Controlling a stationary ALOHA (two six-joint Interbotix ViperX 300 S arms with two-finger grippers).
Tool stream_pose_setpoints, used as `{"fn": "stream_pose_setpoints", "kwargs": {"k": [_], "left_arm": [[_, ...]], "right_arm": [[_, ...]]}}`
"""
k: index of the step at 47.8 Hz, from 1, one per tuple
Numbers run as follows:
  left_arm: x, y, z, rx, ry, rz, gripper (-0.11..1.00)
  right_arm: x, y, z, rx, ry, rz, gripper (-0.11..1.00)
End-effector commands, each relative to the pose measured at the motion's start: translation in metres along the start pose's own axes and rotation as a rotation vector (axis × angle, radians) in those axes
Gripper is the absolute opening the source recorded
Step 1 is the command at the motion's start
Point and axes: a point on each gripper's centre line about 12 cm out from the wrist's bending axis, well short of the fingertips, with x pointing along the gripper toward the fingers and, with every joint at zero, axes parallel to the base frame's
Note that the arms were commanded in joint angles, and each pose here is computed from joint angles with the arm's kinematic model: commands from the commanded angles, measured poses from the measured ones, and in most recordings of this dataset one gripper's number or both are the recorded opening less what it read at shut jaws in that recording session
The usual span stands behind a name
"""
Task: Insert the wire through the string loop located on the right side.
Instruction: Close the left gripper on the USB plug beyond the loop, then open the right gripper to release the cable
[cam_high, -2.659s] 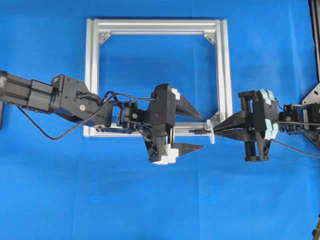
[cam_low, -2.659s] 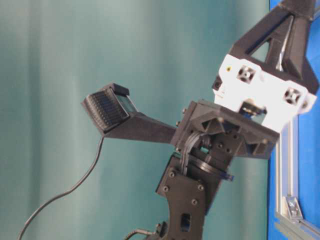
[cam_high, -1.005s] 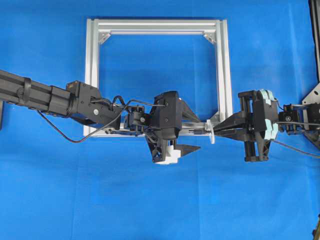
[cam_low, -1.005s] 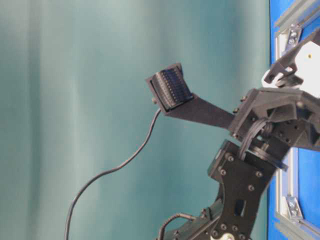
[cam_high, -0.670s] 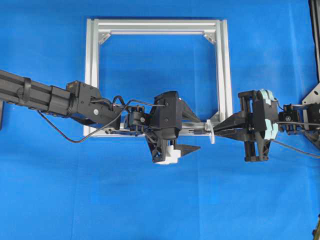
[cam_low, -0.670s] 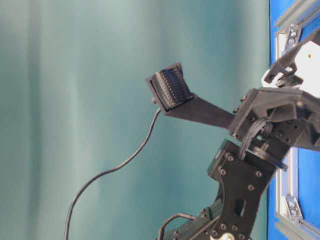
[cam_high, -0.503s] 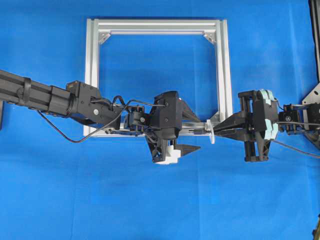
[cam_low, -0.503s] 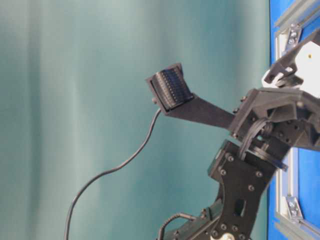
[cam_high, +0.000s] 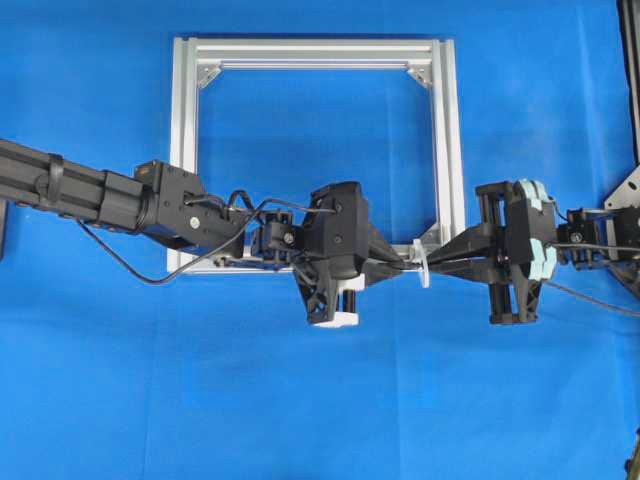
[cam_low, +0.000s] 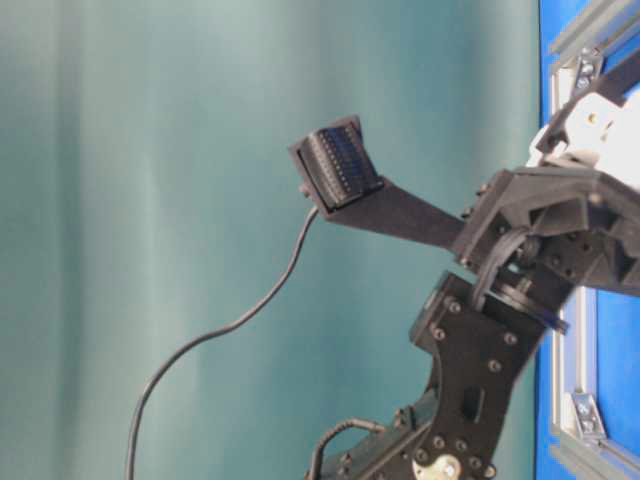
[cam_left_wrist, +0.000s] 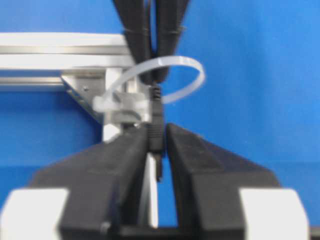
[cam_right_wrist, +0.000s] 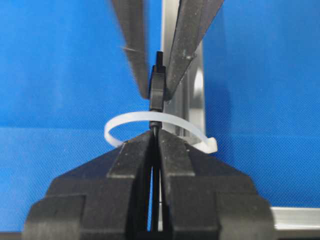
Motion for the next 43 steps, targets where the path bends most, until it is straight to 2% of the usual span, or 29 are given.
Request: {"fn": "stream_pose_setpoints", "kwargs": {"k": [1, 18, 22, 25, 28, 35, 38, 40, 43], "left_arm": [[0.000, 0.000, 0.019, -0.002, -0.051, 0.000, 0.08], [-0.001, 0.000, 0.018, -0.002, -0.045, 0.001, 0.08], [-0.002, 0.000, 0.018, -0.004, -0.045, 0.001, 0.08], [-0.002, 0.000, 0.018, -0.004, -0.045, 0.001, 0.08], [-0.002, 0.001, 0.018, -0.004, -0.045, 0.002, 0.08], [-0.006, 0.001, 0.016, -0.002, -0.040, 0.001, 0.08], [-0.008, 0.002, 0.014, -0.004, -0.037, 0.003, 0.08], [-0.009, 0.002, 0.014, -0.004, -0.039, 0.003, 0.08], [-0.012, 0.001, 0.012, -0.003, -0.034, 0.002, 0.08]], "right_arm": [[0.002, 0.002, 0.009, 0.004, -0.033, 0.006, -0.03], [0.001, 0.002, 0.006, -0.014, -0.016, 0.007, -0.03], [0.001, 0.002, 0.006, -0.015, -0.011, 0.007, 0.02], [0.000, 0.002, 0.005, -0.011, -0.004, 0.005, 0.11], [0.000, 0.002, 0.005, -0.009, 0.001, 0.004, 0.26], [-0.001, 0.001, 0.004, -0.014, 0.005, 0.004, 0.72], [-0.001, 0.001, 0.004, -0.017, 0.005, 0.004, 0.87], [-0.001, 0.001, 0.004, -0.018, 0.004, 0.004, 0.94], [-0.001, 0.001, 0.004, -0.023, 0.007, 0.005, 0.92]]}}
